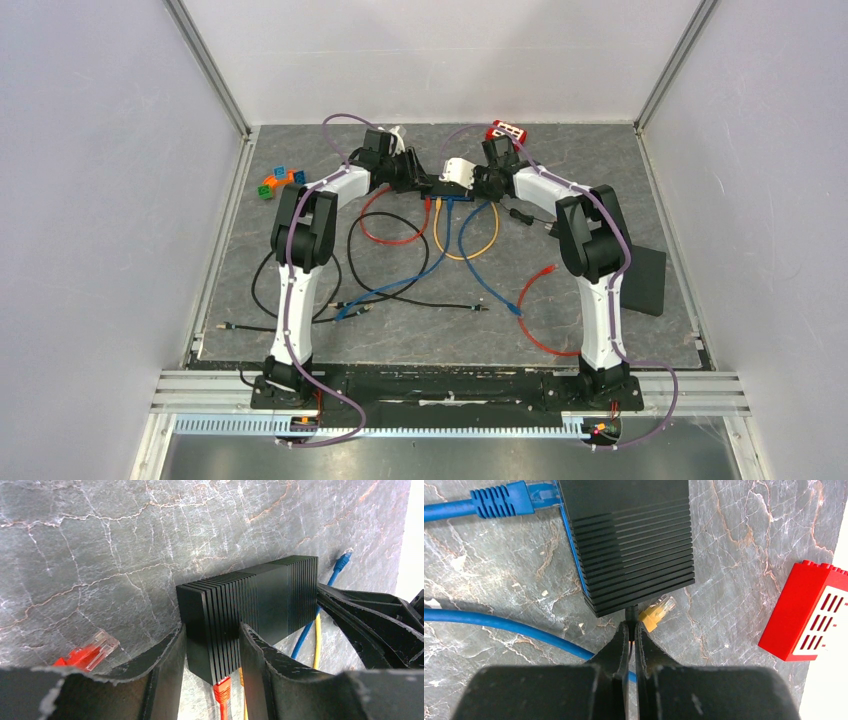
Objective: Insert the plug into the switch port
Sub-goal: Insert the power into the switch port.
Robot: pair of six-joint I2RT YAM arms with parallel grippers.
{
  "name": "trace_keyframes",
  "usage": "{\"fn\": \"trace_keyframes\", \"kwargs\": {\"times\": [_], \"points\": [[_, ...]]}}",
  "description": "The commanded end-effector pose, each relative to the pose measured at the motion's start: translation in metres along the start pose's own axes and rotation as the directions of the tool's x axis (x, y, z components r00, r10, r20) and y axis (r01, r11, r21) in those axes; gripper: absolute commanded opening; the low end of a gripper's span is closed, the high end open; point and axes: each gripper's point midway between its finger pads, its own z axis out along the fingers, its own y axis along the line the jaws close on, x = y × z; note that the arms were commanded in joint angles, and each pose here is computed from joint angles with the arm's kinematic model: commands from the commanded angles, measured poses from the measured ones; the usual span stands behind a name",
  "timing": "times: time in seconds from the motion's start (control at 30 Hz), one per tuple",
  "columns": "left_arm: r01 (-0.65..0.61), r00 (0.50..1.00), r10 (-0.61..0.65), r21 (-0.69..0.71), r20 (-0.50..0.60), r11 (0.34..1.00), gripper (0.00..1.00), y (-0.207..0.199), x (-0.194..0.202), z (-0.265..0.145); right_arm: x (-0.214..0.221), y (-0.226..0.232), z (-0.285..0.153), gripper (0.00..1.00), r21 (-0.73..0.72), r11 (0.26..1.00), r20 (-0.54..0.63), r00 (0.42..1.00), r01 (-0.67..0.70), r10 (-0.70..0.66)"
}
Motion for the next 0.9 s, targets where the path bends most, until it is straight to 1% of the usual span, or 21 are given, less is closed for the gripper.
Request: {"fn": "trace_keyframes", "kwargs": {"times": [0.0,0.07,0.2,0.4,0.53,0.73,0.87], "points": [[-0.039,0.999,0.039,0.020,0.000,0.999,0.50,-0.005,-0.005,0.002,-0.014,-0.009,0.004,0.00,0.027,1.000,0.043,0.999,0.008,-0.010],[-0.042,0.999,0.042,0.017,0.003,0.999,0.50,-0.005,-0.005,0.002,-0.017,-0.006,0.003,0.00,0.014,1.000,0.061,0.998,0.020,-0.021],[-0.044,0.999,0.044,0.018,-0.001,0.999,0.50,-0.004,-0.007,0.004,-0.020,0.009,0.001,0.00,-0.023,0.994,0.105,0.989,0.105,-0.102],[-0.041,0.999,0.043,0.107,-0.023,0.993,0.49,-0.023,-0.003,0.006,-0.032,0.011,-0.009,0.00,-0.013,0.990,0.134,0.981,0.142,-0.139],[-0.053,0.997,0.062,0.162,-0.051,0.985,0.49,-0.040,0.006,0.007,-0.040,0.006,-0.011,0.00,0.012,0.994,0.140,0.984,0.110,-0.110],[-0.038,0.995,0.056,0.188,-0.087,0.981,0.47,-0.051,0.023,0.012,-0.057,0.001,-0.010,0.00,0.033,0.999,0.186,0.981,0.043,-0.049],[-0.037,0.994,0.060,0.230,-0.094,0.972,0.46,-0.067,0.029,0.015,-0.068,0.004,-0.011,0.00,0.031,0.997,0.209,0.975,0.070,-0.075]]}}
